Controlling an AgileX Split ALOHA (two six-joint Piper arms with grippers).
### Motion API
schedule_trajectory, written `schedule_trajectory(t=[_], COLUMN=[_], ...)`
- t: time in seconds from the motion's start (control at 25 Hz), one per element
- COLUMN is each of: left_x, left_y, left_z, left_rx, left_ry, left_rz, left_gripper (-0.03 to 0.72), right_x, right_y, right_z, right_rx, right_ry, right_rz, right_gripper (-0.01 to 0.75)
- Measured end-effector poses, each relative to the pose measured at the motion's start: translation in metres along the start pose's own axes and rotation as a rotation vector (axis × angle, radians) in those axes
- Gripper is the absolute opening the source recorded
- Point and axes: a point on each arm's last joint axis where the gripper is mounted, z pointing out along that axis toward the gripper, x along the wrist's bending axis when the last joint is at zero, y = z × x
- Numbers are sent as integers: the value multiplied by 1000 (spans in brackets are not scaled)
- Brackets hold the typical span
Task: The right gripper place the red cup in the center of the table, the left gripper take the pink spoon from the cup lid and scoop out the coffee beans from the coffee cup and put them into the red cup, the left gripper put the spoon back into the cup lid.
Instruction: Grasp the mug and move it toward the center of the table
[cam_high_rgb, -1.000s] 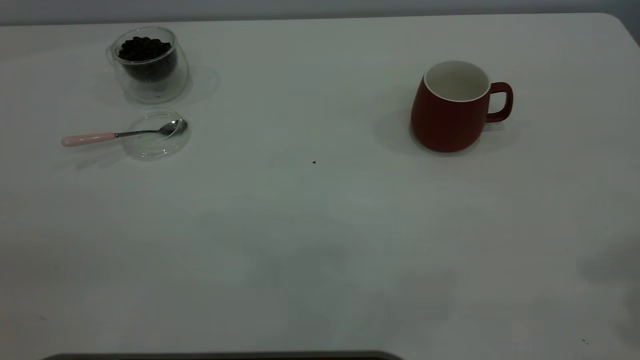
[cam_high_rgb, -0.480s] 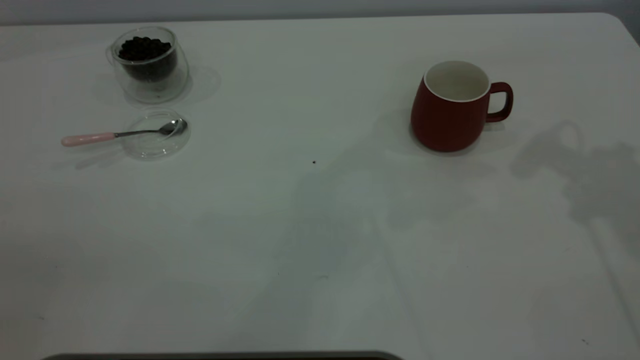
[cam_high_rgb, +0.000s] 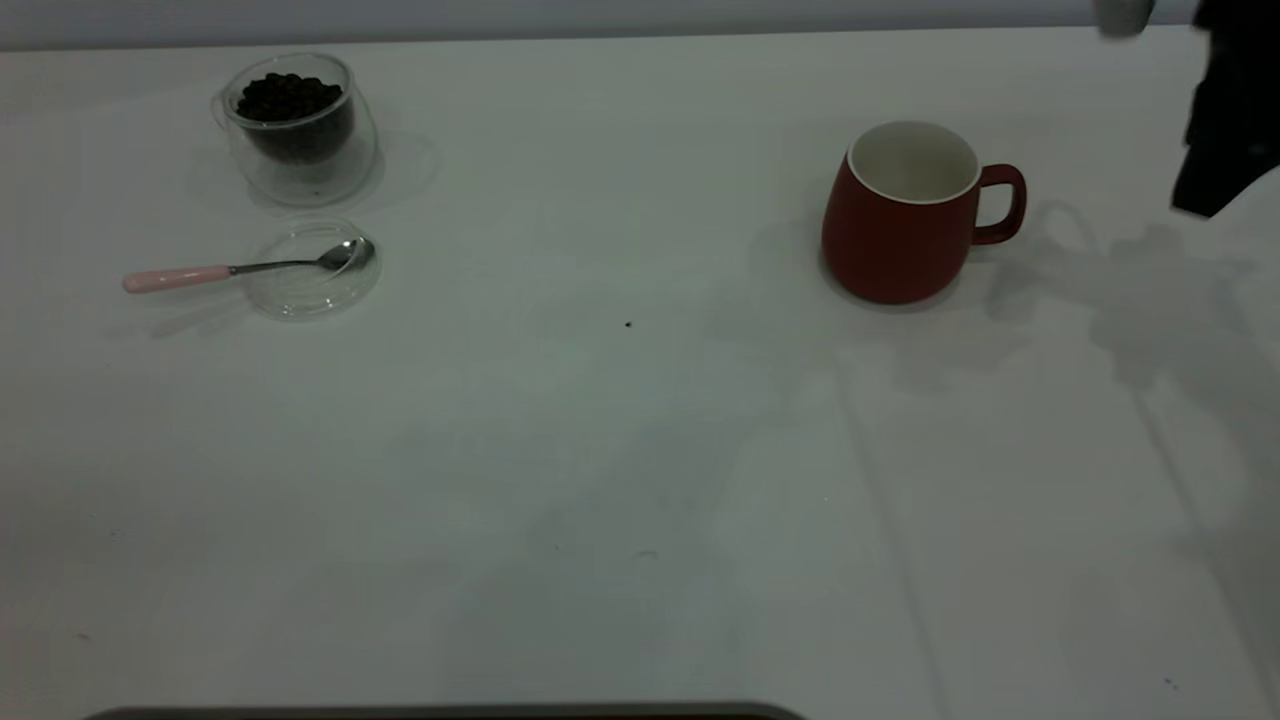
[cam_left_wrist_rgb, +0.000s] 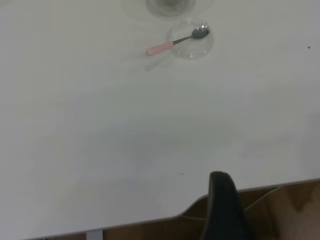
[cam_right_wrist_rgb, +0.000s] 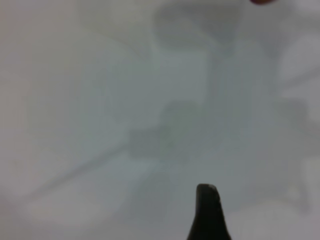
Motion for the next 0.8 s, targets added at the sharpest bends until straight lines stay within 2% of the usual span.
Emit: schedule_trajectory(t=[0.28, 0.48, 0.8], left_x=[0, 0, 0], left_y=[0, 0, 0], left_z=[0, 0, 0], left_rx=[0, 0, 0], left_ry=[0, 0, 0], left_rz=[0, 2, 2], left_gripper=[518, 518, 518], right_x=[7, 13, 29], right_y=[21, 41, 68], right_z=[29, 34, 42], right_rx=[-41, -80, -119], right_ry=[-56, -108, -141], right_rz=[-106, -153, -224], right_gripper=[588, 588, 588])
